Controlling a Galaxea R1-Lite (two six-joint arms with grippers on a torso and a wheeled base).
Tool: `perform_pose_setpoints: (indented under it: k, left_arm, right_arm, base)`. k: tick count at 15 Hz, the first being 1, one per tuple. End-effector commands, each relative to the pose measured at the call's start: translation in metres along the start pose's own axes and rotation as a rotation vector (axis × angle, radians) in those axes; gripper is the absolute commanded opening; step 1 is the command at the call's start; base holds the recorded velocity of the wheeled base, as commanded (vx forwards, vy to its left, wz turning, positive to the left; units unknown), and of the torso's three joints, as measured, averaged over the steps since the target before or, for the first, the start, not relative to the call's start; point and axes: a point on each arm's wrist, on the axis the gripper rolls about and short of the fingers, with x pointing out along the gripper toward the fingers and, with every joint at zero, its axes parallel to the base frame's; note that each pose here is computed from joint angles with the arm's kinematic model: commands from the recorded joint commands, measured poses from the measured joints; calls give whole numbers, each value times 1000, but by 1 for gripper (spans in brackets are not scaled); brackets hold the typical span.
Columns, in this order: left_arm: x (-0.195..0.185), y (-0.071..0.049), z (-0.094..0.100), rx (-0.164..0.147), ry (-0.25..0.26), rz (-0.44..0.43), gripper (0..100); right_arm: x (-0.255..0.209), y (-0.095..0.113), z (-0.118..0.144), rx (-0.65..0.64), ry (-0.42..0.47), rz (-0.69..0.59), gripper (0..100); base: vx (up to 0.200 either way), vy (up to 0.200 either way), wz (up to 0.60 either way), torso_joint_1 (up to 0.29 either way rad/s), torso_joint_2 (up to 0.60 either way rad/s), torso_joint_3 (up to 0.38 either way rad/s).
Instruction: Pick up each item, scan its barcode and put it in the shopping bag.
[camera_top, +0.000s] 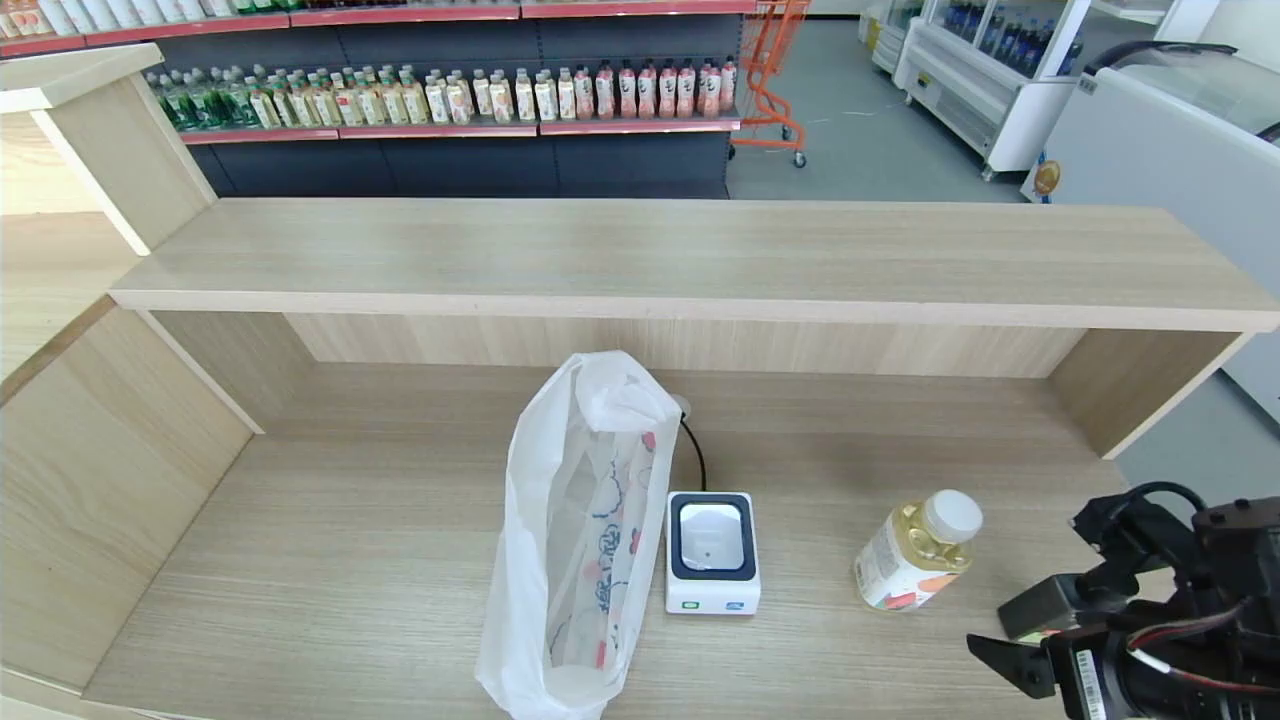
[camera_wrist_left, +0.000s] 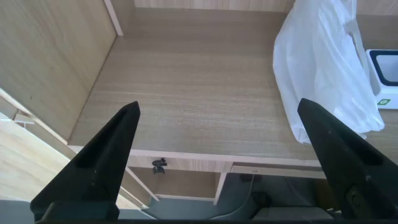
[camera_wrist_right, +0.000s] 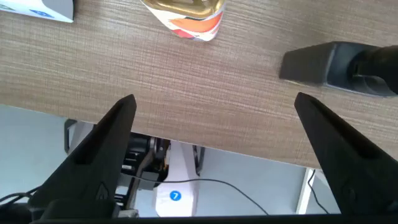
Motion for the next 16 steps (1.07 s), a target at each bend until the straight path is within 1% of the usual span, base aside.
perform_pose_setpoints:
  k: [1, 3, 7, 10, 15, 16]
  left_arm:
    - [0, 0, 0, 0, 0, 0, 100]
    - [0, 0, 0, 0, 0, 0, 100]
    - [0, 0, 0, 0, -2, 2, 100]
    - [0, 0, 0, 0, 0, 0, 100]
    - [0, 0, 0, 0, 0, 0, 100]
    - [0, 0, 0, 0, 0, 0, 100]
  right_arm:
    - [22, 8, -2, -54, 47, 8, 100]
    - [32, 12, 1, -61, 19, -16, 100]
    - [43, 17, 3, -71, -4, -32, 100]
    - [54, 22, 6, -74, -46, -67, 100]
    - [64, 27, 9, -72, -88, -70, 100]
    - [70, 28, 10, -68, -106, -97, 100]
  base:
    - [0, 0, 0, 0, 0, 0]
    - [0, 0, 0, 0, 0, 0]
    - [0, 0, 0, 0, 0, 0]
    - [0, 0, 0, 0, 0, 0]
    - [0, 0, 0, 0, 0, 0]
    - [0, 0, 0, 0, 0, 0]
